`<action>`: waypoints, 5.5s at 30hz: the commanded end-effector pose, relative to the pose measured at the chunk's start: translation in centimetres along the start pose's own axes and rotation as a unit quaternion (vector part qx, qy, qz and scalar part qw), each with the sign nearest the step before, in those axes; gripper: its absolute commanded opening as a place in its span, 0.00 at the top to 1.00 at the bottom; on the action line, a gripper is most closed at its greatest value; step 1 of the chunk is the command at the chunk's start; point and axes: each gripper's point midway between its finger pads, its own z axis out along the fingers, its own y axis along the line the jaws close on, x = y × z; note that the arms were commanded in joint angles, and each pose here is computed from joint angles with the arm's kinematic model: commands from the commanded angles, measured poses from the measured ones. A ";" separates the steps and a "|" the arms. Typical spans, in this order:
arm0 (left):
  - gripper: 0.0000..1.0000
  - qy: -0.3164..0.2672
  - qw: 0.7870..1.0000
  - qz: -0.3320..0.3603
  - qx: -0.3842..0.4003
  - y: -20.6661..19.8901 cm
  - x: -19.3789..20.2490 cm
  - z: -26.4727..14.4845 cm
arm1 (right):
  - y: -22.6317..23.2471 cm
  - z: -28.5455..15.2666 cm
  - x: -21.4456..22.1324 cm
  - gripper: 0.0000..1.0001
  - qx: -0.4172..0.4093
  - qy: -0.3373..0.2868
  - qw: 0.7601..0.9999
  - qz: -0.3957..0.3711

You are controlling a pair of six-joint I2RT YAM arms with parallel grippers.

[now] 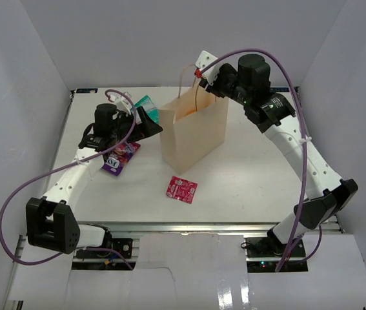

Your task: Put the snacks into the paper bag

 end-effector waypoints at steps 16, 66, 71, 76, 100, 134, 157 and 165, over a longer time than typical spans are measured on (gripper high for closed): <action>0.02 -0.075 0.991 0.051 -0.103 1.6 -2.9 -3.8 | 5.4 -9.0 -9.0 0.29 -0.171 -0.166 0.970 0.051; 0.55 -0.040 0.923 -0.282 -0.258 26.9 9.8 -4.4 | 26.0 -14.8 13.7 0.12 -0.399 0.029 0.898 0.184; 0.76 -0.052 0.921 -0.276 -0.271 27.0 10.0 -5.3 | 25.7 -14.7 14.1 0.12 -0.394 0.033 0.899 0.189; 0.88 -0.064 0.925 -0.266 -0.263 26.7 8.8 -5.5 | 25.5 -14.7 14.2 0.12 -0.391 0.033 0.900 0.189; 1.00 -0.263 0.948 -0.160 -0.080 10.5 -13.1 -11.0 | 24.7 -14.5 13.7 0.13 -0.383 0.024 0.903 0.191; 1.00 -0.223 0.948 -0.062 0.219 -26.7 -20.2 -6.6 | 24.7 -14.9 14.2 0.13 -0.373 0.027 0.906 0.200; 0.63 -0.204 0.965 -0.112 0.121 -23.6 -15.0 -0.4 | 25.6 -16.1 13.2 0.10 -0.415 -0.019 0.895 0.163; 0.36 -0.193 0.961 -0.078 0.182 -27.1 -15.9 -2.2 | 27.1 -16.0 13.4 0.09 -0.446 -0.035 0.886 0.120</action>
